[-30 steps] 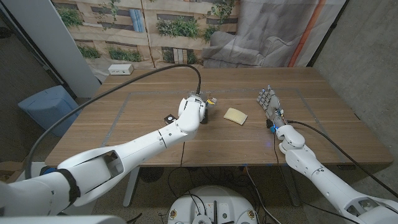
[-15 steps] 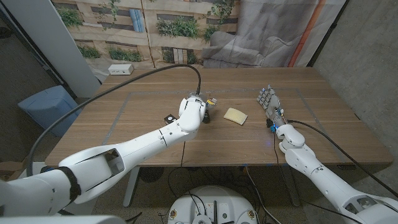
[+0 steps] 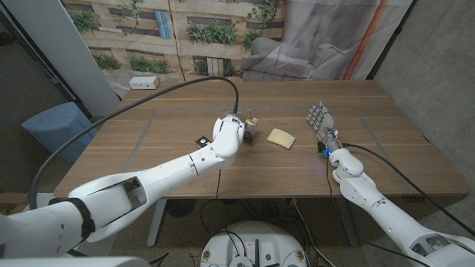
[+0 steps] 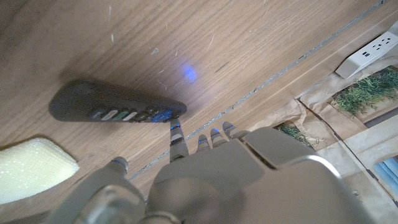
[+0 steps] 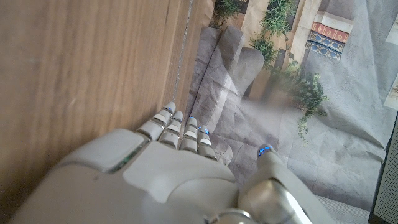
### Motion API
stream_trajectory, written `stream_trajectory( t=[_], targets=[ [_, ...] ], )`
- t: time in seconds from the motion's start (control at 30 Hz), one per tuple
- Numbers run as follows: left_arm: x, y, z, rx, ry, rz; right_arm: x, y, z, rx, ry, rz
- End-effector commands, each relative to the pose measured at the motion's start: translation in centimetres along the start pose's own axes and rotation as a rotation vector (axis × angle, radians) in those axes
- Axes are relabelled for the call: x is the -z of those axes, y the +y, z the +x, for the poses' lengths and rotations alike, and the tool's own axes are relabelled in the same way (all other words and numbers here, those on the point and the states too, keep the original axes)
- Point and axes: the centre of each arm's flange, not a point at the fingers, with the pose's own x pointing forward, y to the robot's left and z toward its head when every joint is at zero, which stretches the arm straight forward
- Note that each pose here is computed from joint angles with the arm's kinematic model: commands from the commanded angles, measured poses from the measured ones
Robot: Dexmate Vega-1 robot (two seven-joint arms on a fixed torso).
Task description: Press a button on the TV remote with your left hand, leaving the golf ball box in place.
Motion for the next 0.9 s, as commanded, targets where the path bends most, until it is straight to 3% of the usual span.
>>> stream_trajectory(
  t=[0.03,0.9],
  targets=[
    [0.25,-0.48,-0.12,0.006,0.003,-0.018,0.00,0.21,-0.19,0.000,0.002,0.000],
    [0.88,-1.13,-0.07,0.012,-0.005,-0.045,-0.03,0.57,-0.33,0.003,0.002,-0.002]
  ],
)
